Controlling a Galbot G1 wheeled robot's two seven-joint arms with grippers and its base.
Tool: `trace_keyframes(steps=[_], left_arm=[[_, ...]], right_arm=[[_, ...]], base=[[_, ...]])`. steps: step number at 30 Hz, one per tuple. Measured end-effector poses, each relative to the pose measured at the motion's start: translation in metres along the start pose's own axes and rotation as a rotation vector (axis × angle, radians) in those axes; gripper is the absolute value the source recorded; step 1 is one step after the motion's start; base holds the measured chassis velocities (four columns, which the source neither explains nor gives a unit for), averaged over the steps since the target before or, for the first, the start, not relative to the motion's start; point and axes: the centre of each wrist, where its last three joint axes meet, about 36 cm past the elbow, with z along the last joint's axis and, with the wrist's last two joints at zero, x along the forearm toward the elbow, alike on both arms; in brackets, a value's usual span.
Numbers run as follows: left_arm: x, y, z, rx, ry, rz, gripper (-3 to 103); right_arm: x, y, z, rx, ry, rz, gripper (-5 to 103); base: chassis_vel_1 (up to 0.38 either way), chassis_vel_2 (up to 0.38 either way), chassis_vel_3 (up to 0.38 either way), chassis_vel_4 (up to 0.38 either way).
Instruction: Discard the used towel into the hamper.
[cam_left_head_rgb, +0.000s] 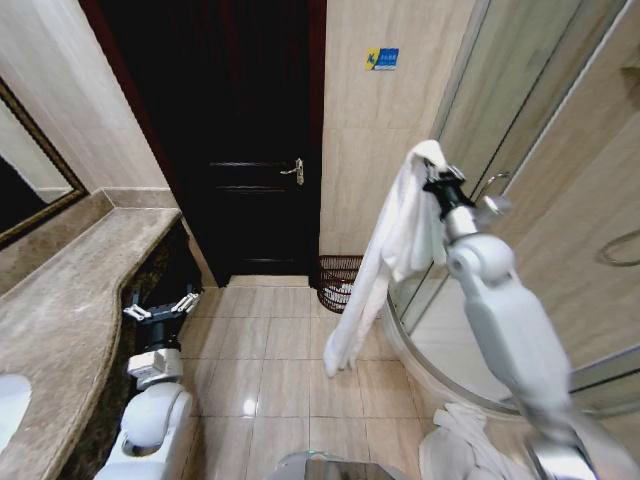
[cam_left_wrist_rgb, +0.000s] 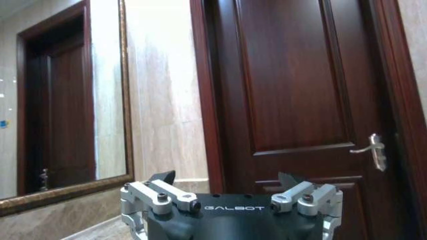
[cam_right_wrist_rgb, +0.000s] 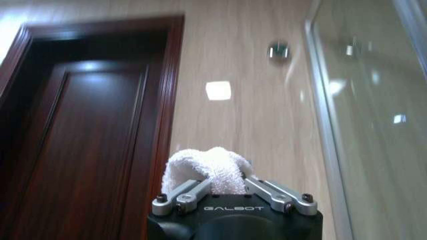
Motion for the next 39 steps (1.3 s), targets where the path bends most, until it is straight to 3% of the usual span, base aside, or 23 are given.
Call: trace_keyframes(steps=[10, 23, 31, 39], left_arm=[[-0.003, -0.004, -0.005, 0.021, -0.022, -0.006, 100], [-0.013, -0.011, -0.010, 0.045, -0.055, 0.004, 100], [-0.018, -0.014, -0.010, 0.056, -0.071, 0.000, 100], [-0.023, -0.015, -0.011, 0.060, -0.090, 0.010, 100]], right_arm=[[-0.089, 0.009, -0.066, 0.027, -0.076, -0.021, 4], [-0.152, 0.001, -0.161, 0.077, -0.121, -0.020, 4], [-0.189, 0.002, -0.185, 0.094, -0.122, -0.008, 4], [-0.196, 0.008, -0.192, 0.105, -0.120, -0.012, 4]], base=[[0.000, 0.000, 0.000, 0.000], [0.000, 0.000, 0.000, 0.000], [0.000, 0.000, 0.000, 0.000], [0.000, 0.000, 0.000, 0.000]])
